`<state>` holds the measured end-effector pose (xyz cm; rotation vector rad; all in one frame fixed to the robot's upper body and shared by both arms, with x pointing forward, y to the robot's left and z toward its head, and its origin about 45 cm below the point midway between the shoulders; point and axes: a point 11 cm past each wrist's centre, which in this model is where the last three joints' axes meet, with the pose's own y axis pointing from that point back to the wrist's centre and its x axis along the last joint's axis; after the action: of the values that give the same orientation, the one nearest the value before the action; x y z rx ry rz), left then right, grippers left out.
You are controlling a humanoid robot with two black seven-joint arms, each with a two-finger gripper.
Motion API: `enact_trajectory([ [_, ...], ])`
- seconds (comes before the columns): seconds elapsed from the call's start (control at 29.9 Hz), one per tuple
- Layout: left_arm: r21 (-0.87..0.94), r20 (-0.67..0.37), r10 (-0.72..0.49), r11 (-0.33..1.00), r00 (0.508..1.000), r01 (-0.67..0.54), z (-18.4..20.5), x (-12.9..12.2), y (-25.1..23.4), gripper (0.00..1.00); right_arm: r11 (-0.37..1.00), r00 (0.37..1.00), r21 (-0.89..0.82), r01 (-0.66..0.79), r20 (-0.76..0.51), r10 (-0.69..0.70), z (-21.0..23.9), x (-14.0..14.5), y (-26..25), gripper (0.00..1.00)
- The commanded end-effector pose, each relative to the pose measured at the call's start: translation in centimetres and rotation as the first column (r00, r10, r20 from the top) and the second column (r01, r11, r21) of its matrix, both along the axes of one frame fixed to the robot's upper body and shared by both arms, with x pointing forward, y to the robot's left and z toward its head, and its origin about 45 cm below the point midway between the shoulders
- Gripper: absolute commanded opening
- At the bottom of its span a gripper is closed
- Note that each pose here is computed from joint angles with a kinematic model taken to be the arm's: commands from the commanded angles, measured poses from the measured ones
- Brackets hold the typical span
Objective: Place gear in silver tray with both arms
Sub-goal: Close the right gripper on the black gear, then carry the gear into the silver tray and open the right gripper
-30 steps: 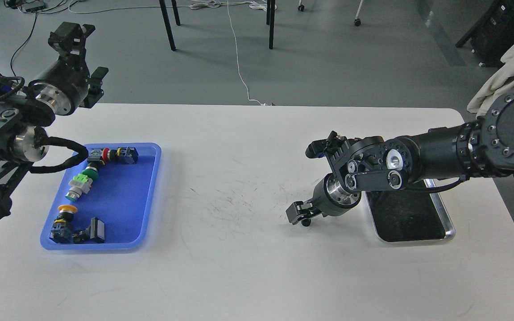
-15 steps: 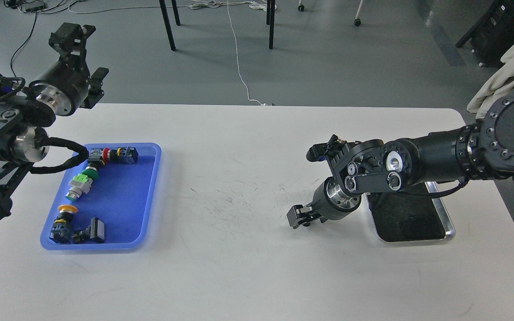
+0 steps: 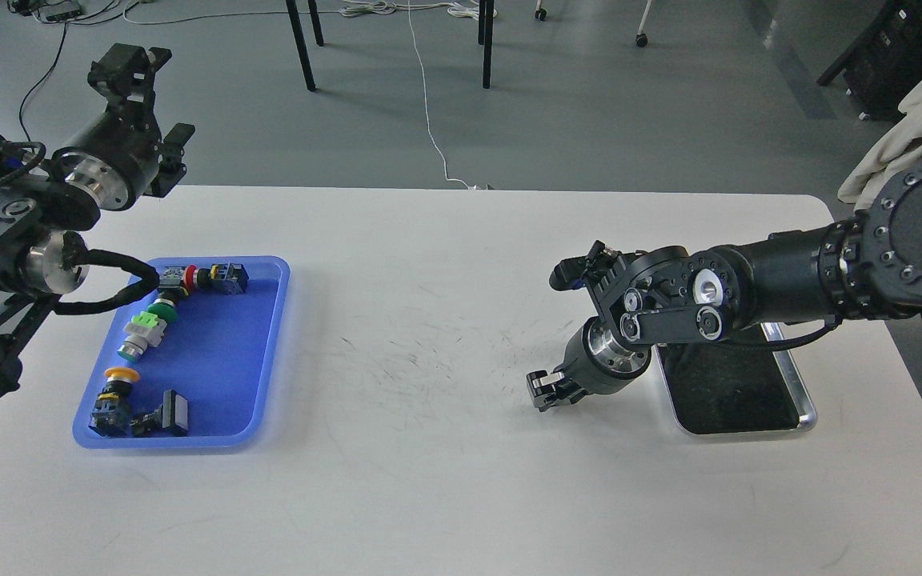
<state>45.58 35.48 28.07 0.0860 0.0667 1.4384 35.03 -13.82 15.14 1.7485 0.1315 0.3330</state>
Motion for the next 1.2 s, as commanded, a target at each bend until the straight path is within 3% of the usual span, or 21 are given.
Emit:
enact_trajectory([
  [0.0, 0.001, 0.001, 0.002, 1.0, 1.0, -0.002, 0.0, 0.0, 0.1, 0.98, 1.0, 1.0, -0.004, -0.002, 0.001, 0.002, 0.0, 0.0, -0.1, 0.23],
  [0.27, 0.0, 0.004, 0.0, 1.0, 1.0, 0.0, 0.0, 0.0, 0.0, 0.98, 1.0, 1.0, -0.014, -0.013, 0.014, 0.014, 0.2, 0.4, -0.2, 0.03],
  [0.5, 0.0, 0.006, 0.0, 1.0, 1.0, 0.0, 0.0, 0.0, 0.0, 0.98, 1.0, 0.999, -0.012, -0.022, 0.041, 0.022, 1.2, 1.1, 0.1, 0.02],
  [0.67, 0.0, 0.004, 0.0, 1.0, 1.0, 0.0, 0.0, 0.0, 0.0, 0.98, 0.996, 0.993, -0.009, -0.084, 0.083, 0.084, 5.3, 1.7, 2.0, 0.02],
  [0.77, -0.001, 0.002, -0.001, 1.0, 1.0, 0.001, -0.1, 0.0, -0.1, 0.98, 0.988, 0.984, 0.008, -0.157, 0.084, 0.155, 7.9, 0.4, 4.1, 0.02],
  [1.04, -0.008, -0.003, -0.012, 1.0, 1.0, 0.012, -0.5, 0.0, -0.8, 0.98, 0.999, 0.983, -0.028, 0.038, 0.18, -0.033, 12.3, 2.8, -11.3, 0.02],
  [1.17, -0.009, -0.004, -0.013, 1.0, 1.0, 0.013, -0.5, 0.0, -0.9, 0.98, 0.988, 0.974, -0.059, 0.144, 0.183, -0.131, 11.2, 1.7, -18.3, 0.02],
])
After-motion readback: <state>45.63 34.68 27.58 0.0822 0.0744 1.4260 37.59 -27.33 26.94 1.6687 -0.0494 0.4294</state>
